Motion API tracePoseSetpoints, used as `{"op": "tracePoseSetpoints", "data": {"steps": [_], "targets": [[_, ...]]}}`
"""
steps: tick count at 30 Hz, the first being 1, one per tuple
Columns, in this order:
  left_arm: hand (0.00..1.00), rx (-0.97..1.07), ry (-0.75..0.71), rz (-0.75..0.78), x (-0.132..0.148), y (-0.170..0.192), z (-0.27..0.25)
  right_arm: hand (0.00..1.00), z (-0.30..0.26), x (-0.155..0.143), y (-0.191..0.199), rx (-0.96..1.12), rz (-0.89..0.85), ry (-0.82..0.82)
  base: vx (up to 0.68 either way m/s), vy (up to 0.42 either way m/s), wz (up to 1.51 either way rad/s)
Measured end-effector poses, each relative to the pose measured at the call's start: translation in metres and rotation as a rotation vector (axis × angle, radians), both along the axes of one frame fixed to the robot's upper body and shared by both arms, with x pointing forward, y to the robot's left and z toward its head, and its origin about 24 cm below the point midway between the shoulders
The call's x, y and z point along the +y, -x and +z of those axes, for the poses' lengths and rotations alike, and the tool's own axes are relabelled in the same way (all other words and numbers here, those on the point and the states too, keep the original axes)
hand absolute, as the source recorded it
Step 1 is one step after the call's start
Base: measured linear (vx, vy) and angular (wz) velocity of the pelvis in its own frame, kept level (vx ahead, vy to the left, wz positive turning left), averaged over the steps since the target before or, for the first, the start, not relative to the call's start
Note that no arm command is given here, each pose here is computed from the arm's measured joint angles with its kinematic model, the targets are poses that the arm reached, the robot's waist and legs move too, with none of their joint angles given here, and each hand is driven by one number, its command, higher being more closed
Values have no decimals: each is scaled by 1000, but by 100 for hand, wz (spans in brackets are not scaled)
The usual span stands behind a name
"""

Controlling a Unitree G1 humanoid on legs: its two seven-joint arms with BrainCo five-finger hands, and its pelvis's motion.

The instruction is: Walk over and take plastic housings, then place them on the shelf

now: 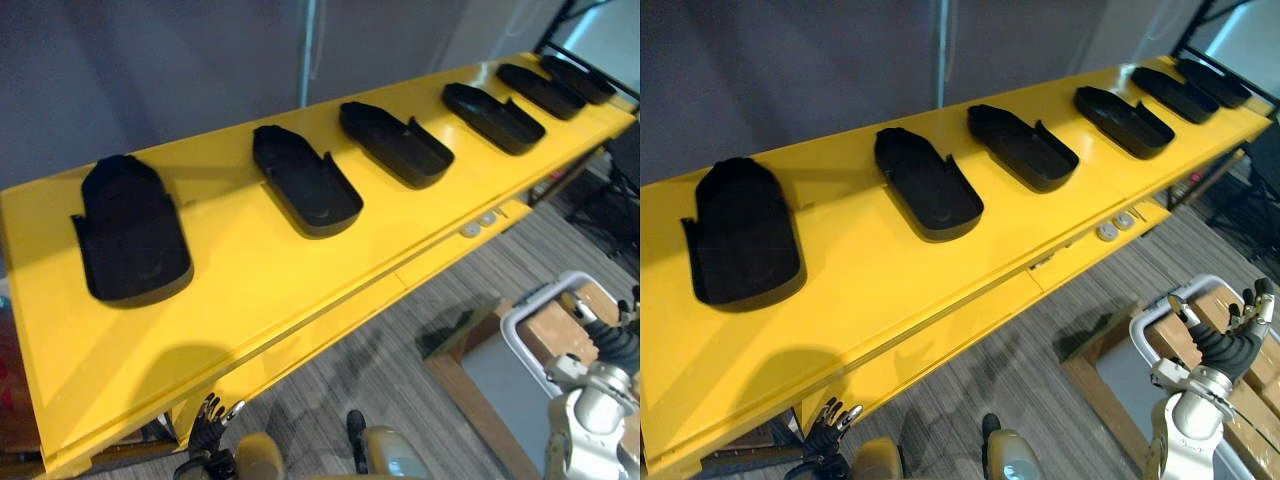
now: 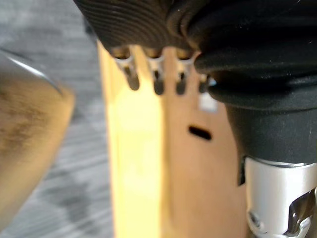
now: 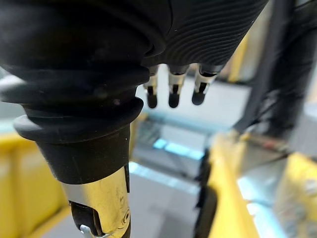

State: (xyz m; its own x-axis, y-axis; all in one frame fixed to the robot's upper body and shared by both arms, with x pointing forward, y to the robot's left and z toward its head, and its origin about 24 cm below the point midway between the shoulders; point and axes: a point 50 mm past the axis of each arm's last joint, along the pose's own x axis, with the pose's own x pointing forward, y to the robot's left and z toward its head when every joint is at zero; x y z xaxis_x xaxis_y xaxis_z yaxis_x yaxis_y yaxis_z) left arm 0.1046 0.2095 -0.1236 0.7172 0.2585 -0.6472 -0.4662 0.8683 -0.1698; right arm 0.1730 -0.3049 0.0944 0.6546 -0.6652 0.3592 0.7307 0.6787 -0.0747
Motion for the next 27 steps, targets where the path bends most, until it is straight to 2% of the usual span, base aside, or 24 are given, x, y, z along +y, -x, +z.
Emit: {"op": "tracePoseSetpoints", "data": {"steps": [4,6,9,11,14,19,24,27], "targets": [[0,39,48,19,-7,6,-5,0,22,-7,-14,-37,12,107,82,-265,115],[0,49,48,-34,-16,5,-7,0,43,-34,-11,-41,-105,206,112,-316,193],[0,56,52,-62,-20,5,-7,0,61,-45,-18,-50,-171,260,24,-65,94],[0,51,39,-74,-17,2,-6,0,70,-46,-31,-48,-166,268,-25,33,1],[0,64,-16,-107,-1,1,-4,0,74,-48,-61,81,-153,307,-51,78,-32],[0,76,-48,-116,15,-7,-1,0,82,-69,-79,322,-197,471,-62,93,-8],[0,43,-40,-168,15,-14,2,0,134,-72,-94,309,-203,577,-48,97,-5],[0,17,-40,-203,15,-18,6,0,141,-73,-93,278,-179,540,-14,68,-31]]}}
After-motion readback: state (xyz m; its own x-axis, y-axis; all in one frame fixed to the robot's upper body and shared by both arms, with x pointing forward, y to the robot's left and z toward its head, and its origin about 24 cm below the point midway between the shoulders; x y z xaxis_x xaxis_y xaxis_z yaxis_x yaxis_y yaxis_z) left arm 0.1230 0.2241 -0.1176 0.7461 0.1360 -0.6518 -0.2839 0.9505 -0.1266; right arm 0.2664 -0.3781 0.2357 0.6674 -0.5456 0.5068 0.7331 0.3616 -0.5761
